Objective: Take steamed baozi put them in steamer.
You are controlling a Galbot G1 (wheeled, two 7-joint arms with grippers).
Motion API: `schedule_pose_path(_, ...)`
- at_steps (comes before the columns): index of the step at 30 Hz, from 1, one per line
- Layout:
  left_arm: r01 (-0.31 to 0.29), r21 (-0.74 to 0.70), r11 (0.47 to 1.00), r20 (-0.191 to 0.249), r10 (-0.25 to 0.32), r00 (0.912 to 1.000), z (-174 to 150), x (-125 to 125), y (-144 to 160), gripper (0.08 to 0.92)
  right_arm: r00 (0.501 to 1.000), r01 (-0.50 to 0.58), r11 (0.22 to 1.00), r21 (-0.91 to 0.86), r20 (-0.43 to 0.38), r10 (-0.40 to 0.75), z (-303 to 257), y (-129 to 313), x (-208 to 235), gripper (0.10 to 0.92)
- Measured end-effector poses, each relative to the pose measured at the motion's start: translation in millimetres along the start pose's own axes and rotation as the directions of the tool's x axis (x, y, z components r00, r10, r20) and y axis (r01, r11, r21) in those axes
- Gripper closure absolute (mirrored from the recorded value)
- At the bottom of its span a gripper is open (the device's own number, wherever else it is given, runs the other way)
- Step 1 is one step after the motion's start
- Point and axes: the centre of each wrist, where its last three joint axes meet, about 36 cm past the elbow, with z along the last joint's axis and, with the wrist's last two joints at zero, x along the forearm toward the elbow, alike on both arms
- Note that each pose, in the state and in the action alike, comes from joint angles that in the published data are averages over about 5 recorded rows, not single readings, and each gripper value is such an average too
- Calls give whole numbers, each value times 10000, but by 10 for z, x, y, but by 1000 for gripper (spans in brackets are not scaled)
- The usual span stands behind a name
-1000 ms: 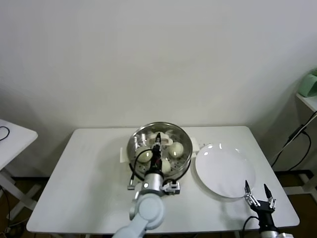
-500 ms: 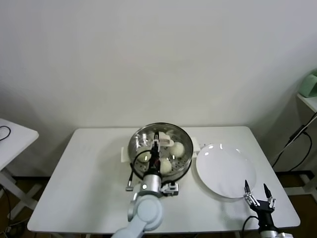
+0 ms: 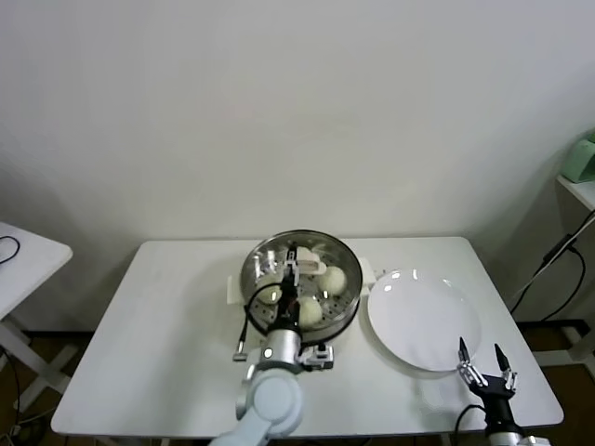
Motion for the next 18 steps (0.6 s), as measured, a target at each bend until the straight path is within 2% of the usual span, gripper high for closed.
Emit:
schedule_pose_path(8, 99, 379, 9992, 133, -104, 9999, 60, 90, 69, 222, 10000, 21, 10000, 13, -29, -21, 8, 20, 19, 200)
schedule_pose_path(18, 234, 985, 9949, 239, -259, 9994, 231, 236, 187, 181, 9999, 82, 10000, -2, -92, -82, 20, 68, 16, 200)
